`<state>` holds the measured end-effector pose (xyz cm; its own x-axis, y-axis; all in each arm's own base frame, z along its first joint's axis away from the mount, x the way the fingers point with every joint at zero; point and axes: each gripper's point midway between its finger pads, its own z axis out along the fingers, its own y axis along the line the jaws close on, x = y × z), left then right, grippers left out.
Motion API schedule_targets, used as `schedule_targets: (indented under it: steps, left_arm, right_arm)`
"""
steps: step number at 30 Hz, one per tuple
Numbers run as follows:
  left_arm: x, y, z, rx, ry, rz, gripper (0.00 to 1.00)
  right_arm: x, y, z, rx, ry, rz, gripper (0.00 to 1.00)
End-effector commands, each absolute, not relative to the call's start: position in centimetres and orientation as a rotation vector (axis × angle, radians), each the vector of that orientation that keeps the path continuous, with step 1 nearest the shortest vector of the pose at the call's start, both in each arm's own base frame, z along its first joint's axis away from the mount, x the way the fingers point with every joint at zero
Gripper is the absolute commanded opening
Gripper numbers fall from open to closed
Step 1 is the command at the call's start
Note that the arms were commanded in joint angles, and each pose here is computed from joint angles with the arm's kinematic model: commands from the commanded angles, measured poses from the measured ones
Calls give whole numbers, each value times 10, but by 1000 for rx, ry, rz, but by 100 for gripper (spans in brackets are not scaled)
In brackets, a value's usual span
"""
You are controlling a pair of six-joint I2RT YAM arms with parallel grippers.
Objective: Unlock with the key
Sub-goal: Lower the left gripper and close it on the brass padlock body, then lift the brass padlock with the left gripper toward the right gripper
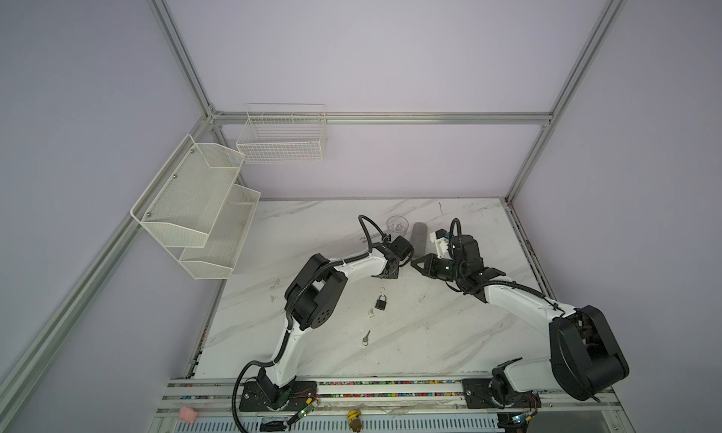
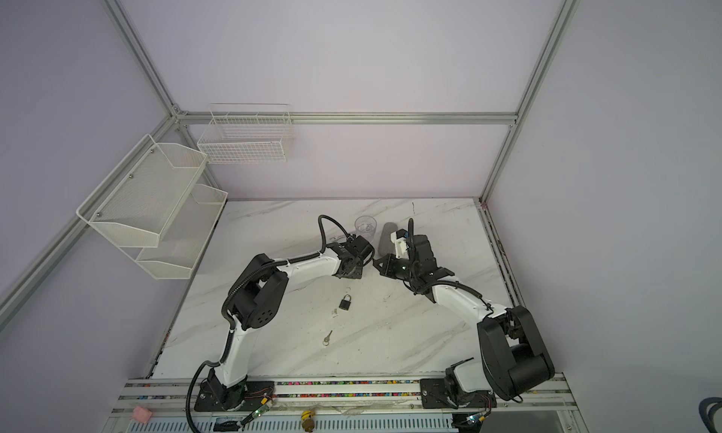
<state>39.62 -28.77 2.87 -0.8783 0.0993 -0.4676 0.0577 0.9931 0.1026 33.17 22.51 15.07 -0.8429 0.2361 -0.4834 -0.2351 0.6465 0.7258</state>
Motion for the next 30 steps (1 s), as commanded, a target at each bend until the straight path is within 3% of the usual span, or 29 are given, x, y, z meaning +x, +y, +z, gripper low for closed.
schedule_targets:
  steps: [1, 18, 30]
  left_arm:
    - [380, -266, 7, 114, 2754, 218, 21]
    - [379, -261, 62, 38, 2644, 95, 0]
    - [366, -238, 124, -168, 2498, -127, 0]
  right_arm:
    - [335, 225, 159, -21, 2277, 1136, 0]
    - [336, 219, 157, -16, 2302, 1071, 0]
    - [332, 231, 183, -43, 2294, 1015, 0]
